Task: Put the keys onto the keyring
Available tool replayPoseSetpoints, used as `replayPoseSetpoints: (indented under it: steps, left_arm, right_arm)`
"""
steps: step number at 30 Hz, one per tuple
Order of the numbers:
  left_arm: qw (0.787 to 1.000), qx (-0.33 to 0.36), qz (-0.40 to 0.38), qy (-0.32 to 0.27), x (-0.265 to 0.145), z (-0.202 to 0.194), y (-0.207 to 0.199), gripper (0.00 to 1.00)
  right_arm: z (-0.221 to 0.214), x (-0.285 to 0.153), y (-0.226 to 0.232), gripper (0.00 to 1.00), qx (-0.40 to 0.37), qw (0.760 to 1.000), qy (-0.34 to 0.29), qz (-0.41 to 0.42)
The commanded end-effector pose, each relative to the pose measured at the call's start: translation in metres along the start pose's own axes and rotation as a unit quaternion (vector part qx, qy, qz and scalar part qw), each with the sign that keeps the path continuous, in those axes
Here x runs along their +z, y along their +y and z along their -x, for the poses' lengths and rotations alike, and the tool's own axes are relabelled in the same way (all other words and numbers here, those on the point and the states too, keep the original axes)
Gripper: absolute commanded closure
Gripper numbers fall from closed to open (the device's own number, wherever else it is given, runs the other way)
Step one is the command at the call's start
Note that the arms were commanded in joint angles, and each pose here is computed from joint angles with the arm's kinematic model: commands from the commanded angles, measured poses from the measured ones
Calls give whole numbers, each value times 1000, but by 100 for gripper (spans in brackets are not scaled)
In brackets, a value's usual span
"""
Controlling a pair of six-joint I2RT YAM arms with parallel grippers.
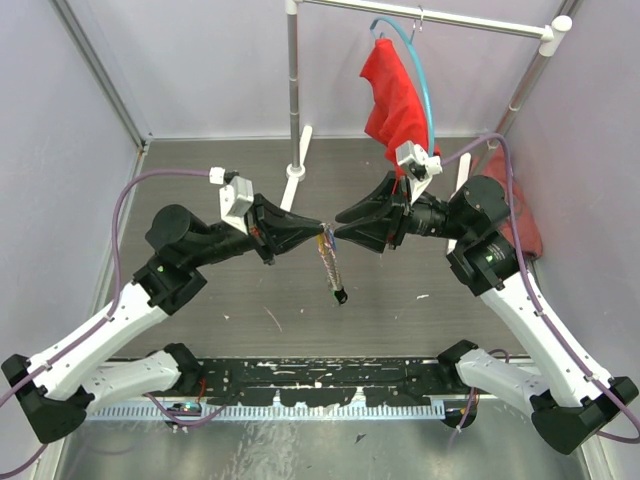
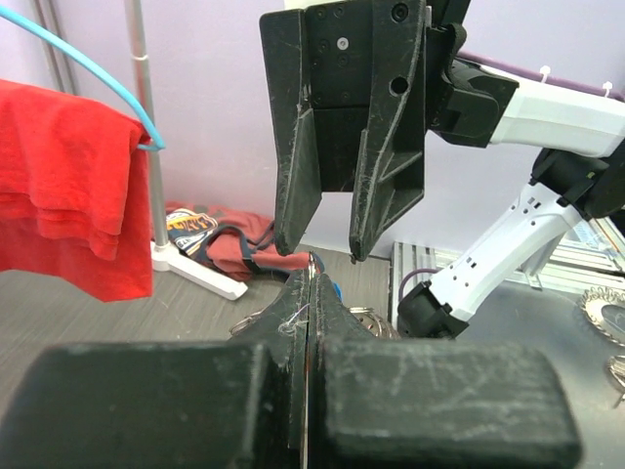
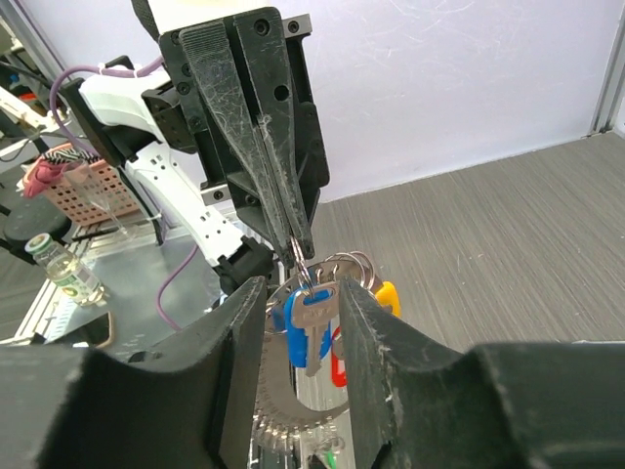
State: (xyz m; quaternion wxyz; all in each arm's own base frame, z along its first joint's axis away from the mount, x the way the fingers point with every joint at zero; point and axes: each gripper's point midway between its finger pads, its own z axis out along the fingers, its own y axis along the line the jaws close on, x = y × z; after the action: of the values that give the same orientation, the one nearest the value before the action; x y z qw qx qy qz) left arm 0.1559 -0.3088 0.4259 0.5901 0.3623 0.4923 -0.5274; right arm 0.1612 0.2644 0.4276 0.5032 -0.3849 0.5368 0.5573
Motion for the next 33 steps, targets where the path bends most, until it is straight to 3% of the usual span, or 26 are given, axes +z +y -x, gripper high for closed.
replayPoseSetpoints:
  steps: [1, 14, 21, 28, 33]
  left_arm:
    - [999, 21, -29, -39, 2, 31, -12, 100]
    - [998, 20, -41, -37, 4, 32, -15, 100]
    - [998, 18, -49, -36, 7, 33, -17, 100]
    - [998, 17, -47, -33, 7, 31, -15, 100]
    - [998, 18, -43, -34, 7, 31, -14, 100]
  right_arm:
    - [21, -2, 17, 60, -40, 999, -19, 24]
    - [14, -1, 21, 74, -32, 998, -3, 45]
    - [13, -1, 22, 75, -31, 998, 0, 52]
    - [15, -2, 25, 98, -35, 998, -2, 55]
    - [14, -2, 23, 99, -31, 998, 2, 48]
